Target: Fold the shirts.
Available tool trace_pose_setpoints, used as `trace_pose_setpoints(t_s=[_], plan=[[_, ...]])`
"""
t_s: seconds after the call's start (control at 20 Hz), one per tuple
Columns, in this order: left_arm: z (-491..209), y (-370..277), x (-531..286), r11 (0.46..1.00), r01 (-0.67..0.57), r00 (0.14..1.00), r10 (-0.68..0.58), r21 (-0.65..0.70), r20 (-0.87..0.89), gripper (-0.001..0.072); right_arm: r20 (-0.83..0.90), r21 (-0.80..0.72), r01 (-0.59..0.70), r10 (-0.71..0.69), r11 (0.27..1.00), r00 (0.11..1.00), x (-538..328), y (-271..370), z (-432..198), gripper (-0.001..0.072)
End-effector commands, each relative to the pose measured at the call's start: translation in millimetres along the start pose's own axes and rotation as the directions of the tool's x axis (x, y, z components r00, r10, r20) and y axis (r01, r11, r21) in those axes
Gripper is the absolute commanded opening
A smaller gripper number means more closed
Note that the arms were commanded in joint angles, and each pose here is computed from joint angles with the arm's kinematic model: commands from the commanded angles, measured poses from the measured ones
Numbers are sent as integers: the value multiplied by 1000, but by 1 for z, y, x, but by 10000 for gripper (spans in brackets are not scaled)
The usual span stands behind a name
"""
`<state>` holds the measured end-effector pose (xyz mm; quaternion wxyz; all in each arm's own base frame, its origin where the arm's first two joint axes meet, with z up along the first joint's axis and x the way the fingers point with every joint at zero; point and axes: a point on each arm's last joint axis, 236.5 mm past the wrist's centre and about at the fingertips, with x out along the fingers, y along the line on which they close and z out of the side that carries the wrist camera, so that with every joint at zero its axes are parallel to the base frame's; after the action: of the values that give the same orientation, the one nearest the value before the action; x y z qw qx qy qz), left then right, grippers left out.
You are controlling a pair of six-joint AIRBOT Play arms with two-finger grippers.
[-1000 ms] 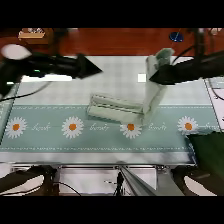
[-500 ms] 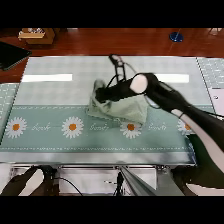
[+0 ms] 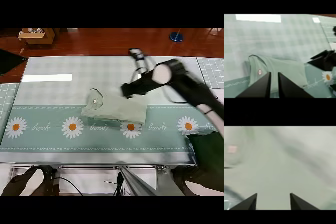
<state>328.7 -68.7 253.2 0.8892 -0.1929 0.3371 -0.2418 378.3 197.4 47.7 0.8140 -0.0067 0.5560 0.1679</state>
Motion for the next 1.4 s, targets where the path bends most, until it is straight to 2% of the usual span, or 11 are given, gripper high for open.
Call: trace_pose_setpoints(t_s=[0.0, 0.15, 0.25, 0.35, 0.55, 0.75, 1.0, 1.15, 1.25, 1.35], plan=[[-11, 35, -2, 990, -141, 989, 142, 32, -49, 271, -164, 107, 248, -229, 963, 960, -62, -142, -51, 499], [-21, 55, -4, 976, -213, 972, 216, 46, -92, 278, -225, 326, 142, -69, 935, 972, -57, -176, -102, 510], [-26, 62, -2, 972, -230, 966, 233, 43, -111, 278, -196, 458, -17, 119, 889, 973, -35, -162, -124, 607], [-31, 67, 0, 972, -234, 963, 236, 36, -130, 279, -106, 535, -155, 249, 830, 963, -11, -142, -128, 608], [-36, 72, 4, 972, -233, 959, 234, 27, -160, 280, 92, 652, -318, 345, 688, 934, 29, -119, -116, 607], [-37, 74, 6, 972, -233, 958, 234, 22, -166, 280, 166, 713, -409, 429, 570, 888, 54, -103, -119, 606], [-37, 76, 8, 972, -232, 957, 232, 17, -174, 280, 118, 675, -388, 427, 628, 896, 87, -67, -115, 605], [-38, 76, 8, 973, -232, 957, 231, 17, -174, 279, 114, 715, -358, 405, 600, 907, 107, -50, -112, 583], [-38, 76, 8, 973, -232, 957, 231, 17, -174, 280, 112, 726, -365, 424, 582, 899, 115, -35, -111, 436], [-37, 76, 8, 973, -232, 957, 231, 17, -173, 280, 134, 703, -398, 439, 590, 888, 112, -25, -103, 40]])
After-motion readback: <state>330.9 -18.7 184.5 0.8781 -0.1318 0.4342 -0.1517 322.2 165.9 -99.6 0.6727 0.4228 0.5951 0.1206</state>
